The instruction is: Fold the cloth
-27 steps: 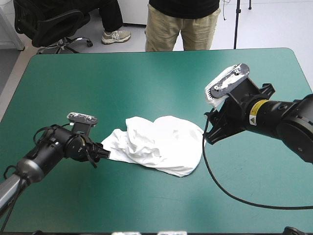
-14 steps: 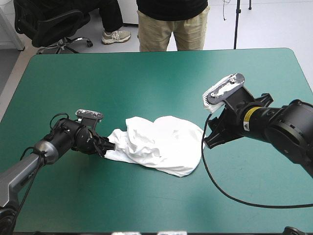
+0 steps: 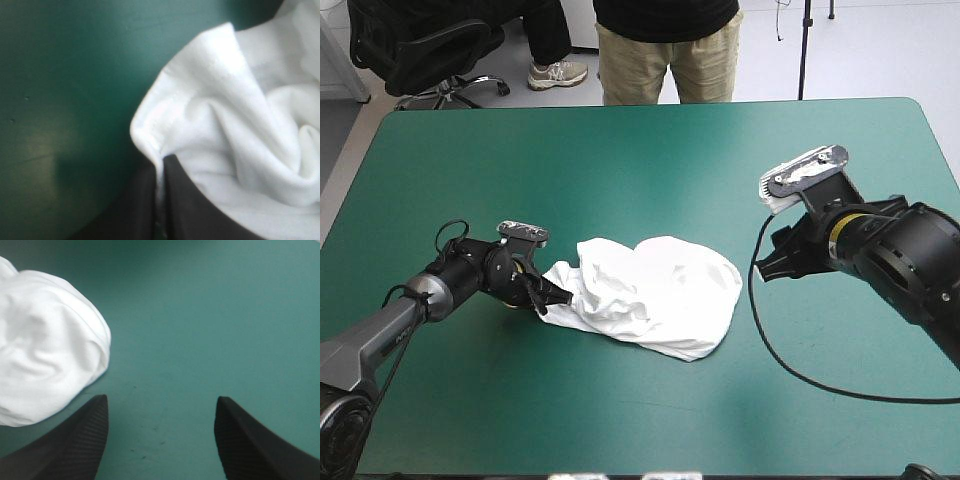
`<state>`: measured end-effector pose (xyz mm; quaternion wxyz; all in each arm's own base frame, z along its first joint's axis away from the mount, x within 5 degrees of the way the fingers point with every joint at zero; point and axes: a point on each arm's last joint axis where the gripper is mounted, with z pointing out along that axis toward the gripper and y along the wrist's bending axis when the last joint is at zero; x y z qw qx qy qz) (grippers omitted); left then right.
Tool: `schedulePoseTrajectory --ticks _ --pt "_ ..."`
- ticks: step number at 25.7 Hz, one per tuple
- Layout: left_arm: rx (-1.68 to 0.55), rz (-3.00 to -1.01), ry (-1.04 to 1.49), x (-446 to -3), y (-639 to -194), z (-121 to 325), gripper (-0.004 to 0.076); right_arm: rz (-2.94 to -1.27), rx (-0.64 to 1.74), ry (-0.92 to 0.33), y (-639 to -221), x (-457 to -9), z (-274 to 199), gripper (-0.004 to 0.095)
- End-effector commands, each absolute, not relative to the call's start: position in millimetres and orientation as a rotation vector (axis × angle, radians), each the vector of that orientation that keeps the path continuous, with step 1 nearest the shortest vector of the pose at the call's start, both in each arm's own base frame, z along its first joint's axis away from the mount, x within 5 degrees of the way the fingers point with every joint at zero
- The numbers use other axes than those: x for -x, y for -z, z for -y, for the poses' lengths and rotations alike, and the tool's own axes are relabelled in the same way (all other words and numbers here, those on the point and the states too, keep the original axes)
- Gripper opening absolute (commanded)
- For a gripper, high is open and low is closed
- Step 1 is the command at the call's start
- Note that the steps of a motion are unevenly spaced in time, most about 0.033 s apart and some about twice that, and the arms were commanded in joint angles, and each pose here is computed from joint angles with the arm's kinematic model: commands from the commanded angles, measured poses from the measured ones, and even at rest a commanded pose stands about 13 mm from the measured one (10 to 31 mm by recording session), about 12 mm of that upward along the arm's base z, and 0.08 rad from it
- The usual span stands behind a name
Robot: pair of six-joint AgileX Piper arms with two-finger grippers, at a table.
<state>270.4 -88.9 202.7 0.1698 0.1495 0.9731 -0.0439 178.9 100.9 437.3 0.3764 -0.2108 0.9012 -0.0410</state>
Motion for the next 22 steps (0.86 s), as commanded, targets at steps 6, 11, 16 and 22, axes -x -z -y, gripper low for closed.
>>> schedulePoseTrajectory --ticks 6,11,16,22 --pt "-0.449 -2.793 0.110 -267 -204 88 -0.0012 -2.387 0.520 -0.111 -374 -235 -88 0.0577" --pt "-0.449 -2.793 0.110 -267 -204 88 -0.0012 -2.433 0.543 -0.109 -341 -271 -99 0.0577" --pt "-0.449 -2.793 0.110 -267 -204 88 -0.0012 -2.549 0.608 -0.178 -299 -296 -115 0.0576" --pt "-0.445 -2.773 0.112 -269 -205 88 -0.0012 -2.605 0.657 -0.319 -270 -310 -130 0.0575"
